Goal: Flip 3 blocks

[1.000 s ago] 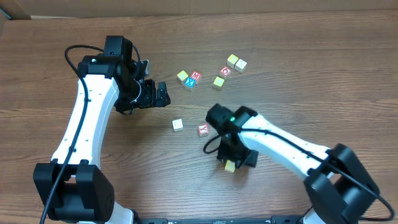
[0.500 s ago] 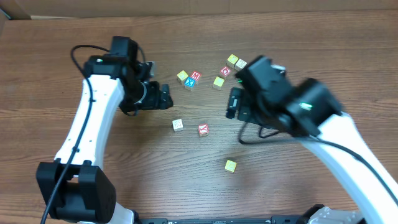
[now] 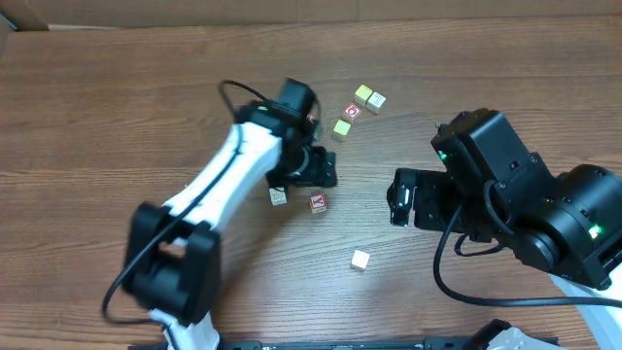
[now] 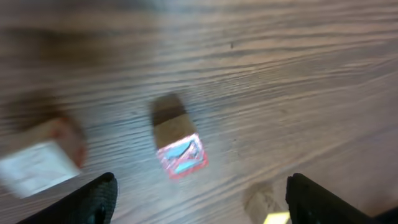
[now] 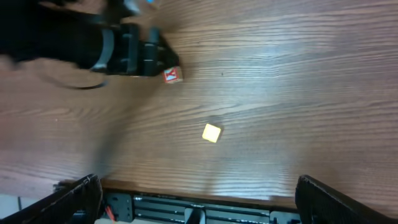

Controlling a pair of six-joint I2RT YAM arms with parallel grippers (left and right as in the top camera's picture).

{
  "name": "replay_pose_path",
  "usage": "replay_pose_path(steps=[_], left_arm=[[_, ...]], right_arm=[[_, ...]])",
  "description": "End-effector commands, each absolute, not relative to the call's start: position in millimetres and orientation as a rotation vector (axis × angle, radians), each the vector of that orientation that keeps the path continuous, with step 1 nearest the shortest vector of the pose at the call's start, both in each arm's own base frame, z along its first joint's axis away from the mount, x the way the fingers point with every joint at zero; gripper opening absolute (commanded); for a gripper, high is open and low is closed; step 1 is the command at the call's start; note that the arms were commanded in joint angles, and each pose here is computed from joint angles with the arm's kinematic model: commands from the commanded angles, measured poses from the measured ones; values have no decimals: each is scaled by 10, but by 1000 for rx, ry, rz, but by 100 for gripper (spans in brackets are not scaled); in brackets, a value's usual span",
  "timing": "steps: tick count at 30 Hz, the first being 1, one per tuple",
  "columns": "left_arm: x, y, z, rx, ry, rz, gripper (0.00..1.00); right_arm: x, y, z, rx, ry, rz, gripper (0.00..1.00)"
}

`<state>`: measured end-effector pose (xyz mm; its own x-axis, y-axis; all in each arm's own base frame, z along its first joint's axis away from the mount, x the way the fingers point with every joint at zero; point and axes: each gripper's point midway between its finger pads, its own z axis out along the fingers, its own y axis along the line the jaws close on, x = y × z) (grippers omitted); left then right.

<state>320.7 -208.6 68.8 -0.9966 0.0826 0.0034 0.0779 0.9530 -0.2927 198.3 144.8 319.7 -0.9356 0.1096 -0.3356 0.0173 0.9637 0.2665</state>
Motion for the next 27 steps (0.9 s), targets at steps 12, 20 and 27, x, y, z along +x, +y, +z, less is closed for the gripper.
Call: replay_pose_path(steps=[12, 20, 27], left_arm=[[2962, -2122, 70, 150, -2903, 309, 36], [2966, -2123, 71, 150, -2904, 311, 18], [3003, -2149, 294, 65, -2945, 359, 12]], right_arm=[[1930, 1485, 3281, 61, 2747, 436, 100], [1931, 1486, 3280, 61, 2748, 435, 100], [1949, 1497, 3290, 61, 2739, 442, 100]])
